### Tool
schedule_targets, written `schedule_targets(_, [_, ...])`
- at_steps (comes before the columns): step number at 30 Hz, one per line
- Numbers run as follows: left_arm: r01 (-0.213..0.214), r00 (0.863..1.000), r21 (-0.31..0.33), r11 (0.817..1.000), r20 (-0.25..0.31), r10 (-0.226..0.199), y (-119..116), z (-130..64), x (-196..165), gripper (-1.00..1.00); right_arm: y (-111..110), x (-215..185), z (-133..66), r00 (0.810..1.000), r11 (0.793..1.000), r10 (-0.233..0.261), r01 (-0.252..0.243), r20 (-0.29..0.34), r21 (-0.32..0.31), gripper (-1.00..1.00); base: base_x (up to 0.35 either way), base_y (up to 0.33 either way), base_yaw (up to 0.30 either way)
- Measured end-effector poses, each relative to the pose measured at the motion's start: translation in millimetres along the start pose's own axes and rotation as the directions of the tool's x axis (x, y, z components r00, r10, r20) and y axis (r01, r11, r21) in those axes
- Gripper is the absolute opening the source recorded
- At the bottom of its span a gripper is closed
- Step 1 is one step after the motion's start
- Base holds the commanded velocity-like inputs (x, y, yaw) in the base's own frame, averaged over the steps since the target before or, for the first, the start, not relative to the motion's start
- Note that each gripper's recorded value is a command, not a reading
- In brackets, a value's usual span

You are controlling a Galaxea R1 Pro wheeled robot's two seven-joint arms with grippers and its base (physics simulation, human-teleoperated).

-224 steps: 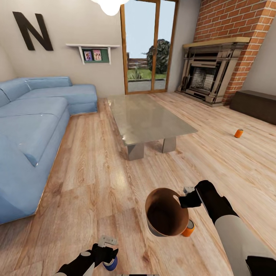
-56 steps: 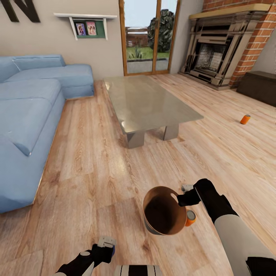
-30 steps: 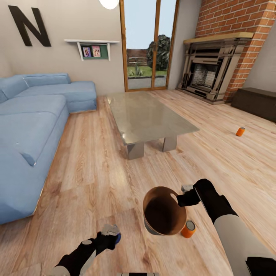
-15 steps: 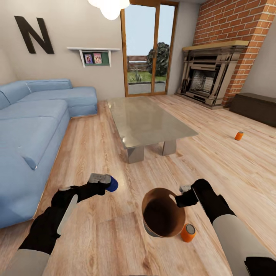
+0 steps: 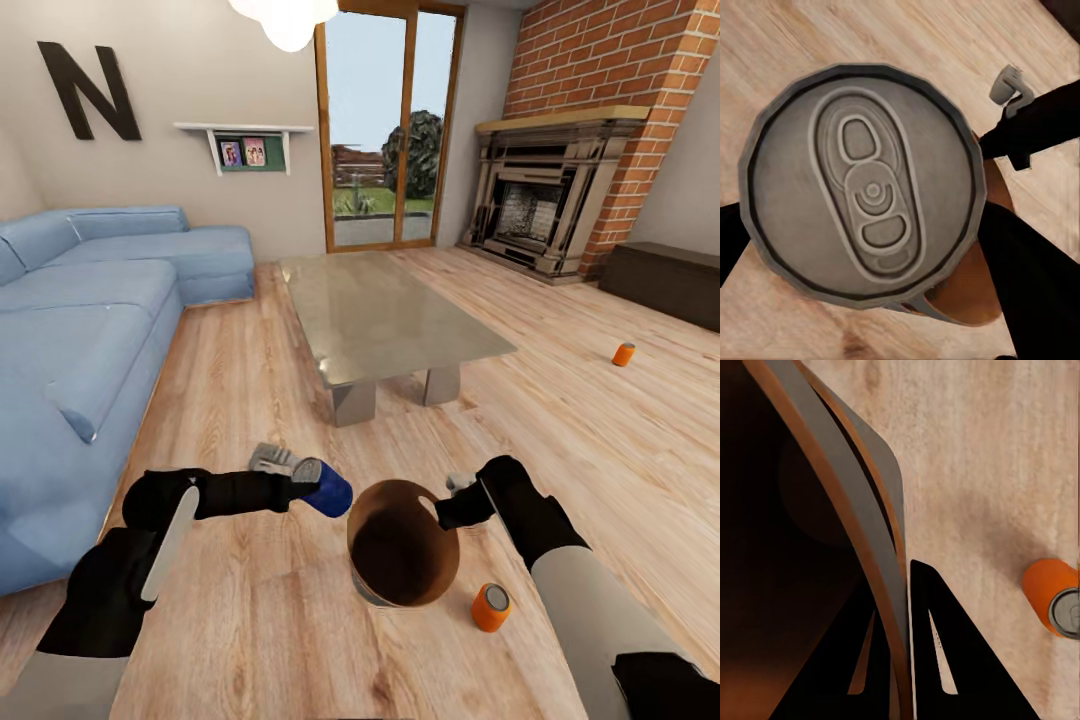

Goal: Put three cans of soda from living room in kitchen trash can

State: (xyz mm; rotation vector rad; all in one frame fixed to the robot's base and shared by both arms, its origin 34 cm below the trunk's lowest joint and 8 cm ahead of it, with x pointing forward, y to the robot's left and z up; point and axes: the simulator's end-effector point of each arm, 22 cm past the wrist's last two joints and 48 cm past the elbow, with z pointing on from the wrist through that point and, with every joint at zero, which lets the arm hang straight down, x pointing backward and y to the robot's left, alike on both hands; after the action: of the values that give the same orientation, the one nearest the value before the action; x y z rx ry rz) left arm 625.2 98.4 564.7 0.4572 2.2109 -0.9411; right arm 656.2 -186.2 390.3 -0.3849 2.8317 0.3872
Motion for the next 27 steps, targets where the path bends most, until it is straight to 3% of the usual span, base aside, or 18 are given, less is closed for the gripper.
schedule_targets(1, [-0.012,1.000,0.081,0.997,-0.017,0.013,-23.2,5.5,4.6,-1.00,8.1,-8.5,0.0,0.999,0.999,-0.031,0.031,0.010,0.011,-1.00,0.000,0.000,0.000])
schedule_targets(4, [-0.035,0.998,0.143,0.989,-0.052,0.042,-45.5,13.9,14.5,-1.00,36.6,-16.1,2.9,0.999,0.998,-0.046,0.046,0.016,-0.031,-1.00,0.000,0.000,0.000])
schedule_targets(6, [-0.040,0.997,0.162,0.986,-0.061,0.051,-53.9,17.7,17.6,-1.00,53.2,-20.5,2.6,0.999,0.997,-0.036,0.038,0.021,-0.072,-1.00,0.000,0.000,0.000])
schedule_targets(9, [-0.057,0.992,0.202,0.978,-0.097,0.078,-75.1,30.9,30.2,-1.00,66.6,-34.7,-0.8,0.996,0.995,-0.074,0.077,0.040,-0.063,-1.00,0.000,0.000,0.000])
schedule_targets(12, [-0.077,0.986,0.199,0.977,-0.128,0.104,-82.4,40.5,40.7,-1.00,74.3,-40.2,-2.4,0.995,0.994,-0.084,0.088,0.048,-0.067,-1.00,0.000,0.000,0.000])
schedule_targets(14, [-0.093,0.982,0.173,0.981,-0.146,0.118,-82.3,48.3,46.6,-1.00,79.4,-42.8,-2.9,0.995,0.993,-0.088,0.092,0.052,-0.073,-1.00,0.000,0.000,0.000])
schedule_targets(17, [-0.125,0.974,0.076,0.989,-0.181,0.137,-68.2,62.6,57.3,-1.00,85.4,-48.1,-5.2,0.994,0.992,-0.095,0.099,0.058,-0.076,-1.00,0.000,0.000,0.000])
schedule_targets(20, [-0.157,0.963,0.014,0.987,-0.218,0.157,-59.8,71.6,68.8,-1.00,82.5,-49.3,-5.0,0.991,0.992,-0.119,0.121,0.053,-0.044,-1.00,0.000,0.000,0.000])
schedule_targets(21, [-0.196,0.953,-0.040,0.980,-0.241,0.181,-53.5,77.5,75.1,-1.00,82.9,-50.0,-4.8,0.990,0.991,-0.130,0.132,0.052,-0.033,-1.00,0.000,0.000,0.000])
schedule_targets(23, [-0.232,0.945,-0.081,0.969,-0.256,0.205,-56.1,86.1,78.5,-1.00,85.7,-50.4,-4.9,0.990,0.991,-0.129,0.131,0.052,-0.038,-1.00,0.000,0.000,0.000])
schedule_targets(25, [-0.300,0.927,-0.153,0.942,-0.278,0.250,-59.3,98.2,82.6,-1.00,89.5,-50.6,-4.9,0.991,0.991,-0.124,0.127,0.052,-0.049,-1.00,0.000,0.000,0.000])
schedule_targets(27, [-0.331,0.916,-0.175,0.927,-0.296,0.271,-60.9,103.0,87.6,-1.00,89.2,-50.7,-4.8,0.991,0.991,-0.127,0.129,0.052,-0.046,-1.00,0.000,0.000,0.000])
